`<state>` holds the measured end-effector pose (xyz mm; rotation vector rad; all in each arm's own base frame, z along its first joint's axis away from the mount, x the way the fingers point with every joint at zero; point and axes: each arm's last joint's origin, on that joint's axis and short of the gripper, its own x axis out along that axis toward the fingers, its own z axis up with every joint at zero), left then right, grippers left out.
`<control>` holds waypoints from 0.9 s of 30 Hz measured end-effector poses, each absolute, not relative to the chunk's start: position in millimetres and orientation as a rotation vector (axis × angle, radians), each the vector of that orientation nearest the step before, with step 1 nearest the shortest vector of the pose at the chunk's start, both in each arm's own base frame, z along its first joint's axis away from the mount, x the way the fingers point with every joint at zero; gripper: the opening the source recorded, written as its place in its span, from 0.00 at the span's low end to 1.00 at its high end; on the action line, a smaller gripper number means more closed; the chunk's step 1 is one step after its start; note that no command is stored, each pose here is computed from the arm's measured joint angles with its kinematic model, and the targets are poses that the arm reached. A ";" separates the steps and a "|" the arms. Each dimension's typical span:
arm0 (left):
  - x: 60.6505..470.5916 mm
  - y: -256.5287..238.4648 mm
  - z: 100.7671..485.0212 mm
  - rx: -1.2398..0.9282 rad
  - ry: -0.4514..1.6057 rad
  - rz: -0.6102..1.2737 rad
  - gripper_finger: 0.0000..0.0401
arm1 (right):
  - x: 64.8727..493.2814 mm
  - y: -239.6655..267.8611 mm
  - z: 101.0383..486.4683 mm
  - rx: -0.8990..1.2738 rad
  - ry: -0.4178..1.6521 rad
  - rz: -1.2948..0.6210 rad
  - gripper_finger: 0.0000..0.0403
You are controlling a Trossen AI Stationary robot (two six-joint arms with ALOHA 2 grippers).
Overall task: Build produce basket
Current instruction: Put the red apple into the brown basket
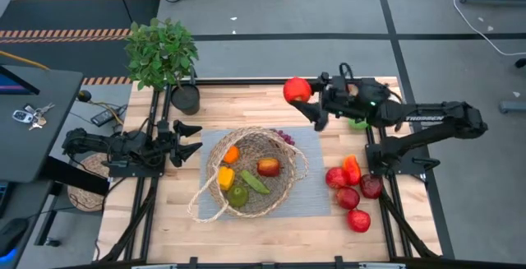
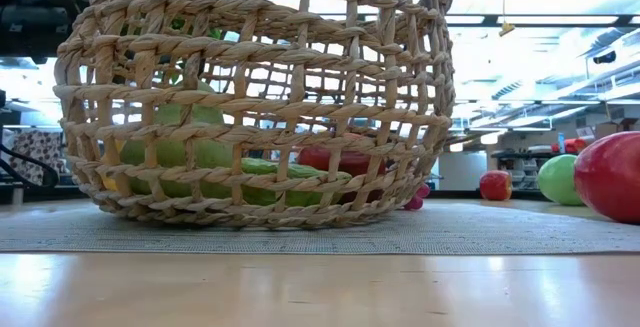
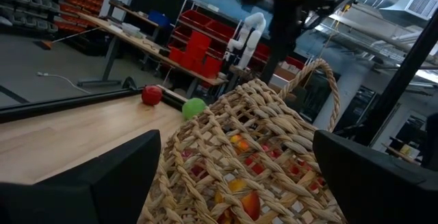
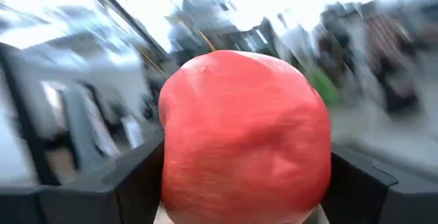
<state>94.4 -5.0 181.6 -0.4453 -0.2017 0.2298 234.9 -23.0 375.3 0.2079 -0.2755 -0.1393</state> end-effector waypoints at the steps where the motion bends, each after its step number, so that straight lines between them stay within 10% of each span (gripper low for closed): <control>1: 94.4 -5.0 181.6 -0.445 -0.202 0.230 0.97 | 236.0 -15.5 379.9 0.188 -0.331 -0.105 0.79; 8: 94.4 -5.1 181.6 -0.445 -0.202 0.230 0.97 | 247.8 22.6 383.3 0.091 -0.442 -0.071 0.80; 27: 94.4 -5.1 181.6 -0.446 -0.202 0.230 0.97 | 369.5 80.7 390.8 -0.086 0.376 -0.035 0.79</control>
